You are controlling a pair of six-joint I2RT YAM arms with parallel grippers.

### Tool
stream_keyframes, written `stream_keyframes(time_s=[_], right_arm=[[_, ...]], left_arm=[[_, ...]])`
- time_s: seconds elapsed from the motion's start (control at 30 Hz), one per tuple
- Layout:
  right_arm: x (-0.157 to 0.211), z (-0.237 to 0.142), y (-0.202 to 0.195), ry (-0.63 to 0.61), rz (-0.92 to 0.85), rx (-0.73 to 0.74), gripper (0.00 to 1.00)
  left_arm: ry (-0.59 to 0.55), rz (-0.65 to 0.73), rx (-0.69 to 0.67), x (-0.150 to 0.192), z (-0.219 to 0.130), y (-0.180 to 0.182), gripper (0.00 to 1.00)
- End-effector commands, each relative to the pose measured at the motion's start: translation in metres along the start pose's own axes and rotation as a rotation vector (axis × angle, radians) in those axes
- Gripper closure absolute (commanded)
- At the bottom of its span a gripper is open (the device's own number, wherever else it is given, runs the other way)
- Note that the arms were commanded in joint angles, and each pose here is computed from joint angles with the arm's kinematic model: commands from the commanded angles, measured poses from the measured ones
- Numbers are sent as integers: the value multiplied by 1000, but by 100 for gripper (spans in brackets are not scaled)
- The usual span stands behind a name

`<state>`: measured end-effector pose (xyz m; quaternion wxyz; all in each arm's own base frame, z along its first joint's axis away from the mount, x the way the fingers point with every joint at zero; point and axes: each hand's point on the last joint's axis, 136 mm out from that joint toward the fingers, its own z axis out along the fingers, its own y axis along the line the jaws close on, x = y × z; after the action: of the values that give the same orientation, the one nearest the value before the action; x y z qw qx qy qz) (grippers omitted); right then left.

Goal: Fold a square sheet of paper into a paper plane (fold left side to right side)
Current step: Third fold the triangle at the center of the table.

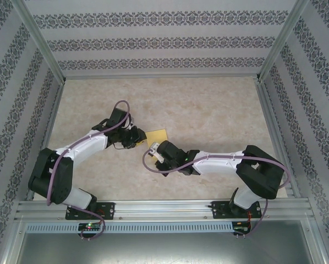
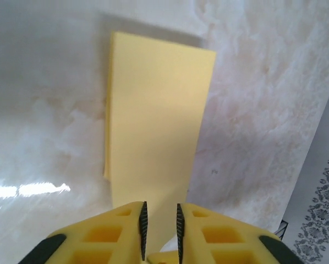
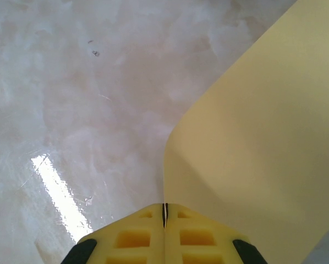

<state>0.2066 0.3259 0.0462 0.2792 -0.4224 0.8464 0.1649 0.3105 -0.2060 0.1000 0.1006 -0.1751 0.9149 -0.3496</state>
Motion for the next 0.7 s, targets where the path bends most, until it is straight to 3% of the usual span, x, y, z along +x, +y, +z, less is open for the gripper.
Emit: stream_keyframes(time_s=[0.0, 0.3, 0.67], right_arm=[[-12, 1, 1, -22, 67, -36, 100], [-14, 1, -2, -26, 129, -71, 100], [-15, -1, -15, -21, 240, -125, 100]], left_arm=[[68, 76, 60, -7, 18, -14, 82], [217, 182, 91, -17, 79, -35, 89], [307, 175, -8, -7, 119, -3, 93]])
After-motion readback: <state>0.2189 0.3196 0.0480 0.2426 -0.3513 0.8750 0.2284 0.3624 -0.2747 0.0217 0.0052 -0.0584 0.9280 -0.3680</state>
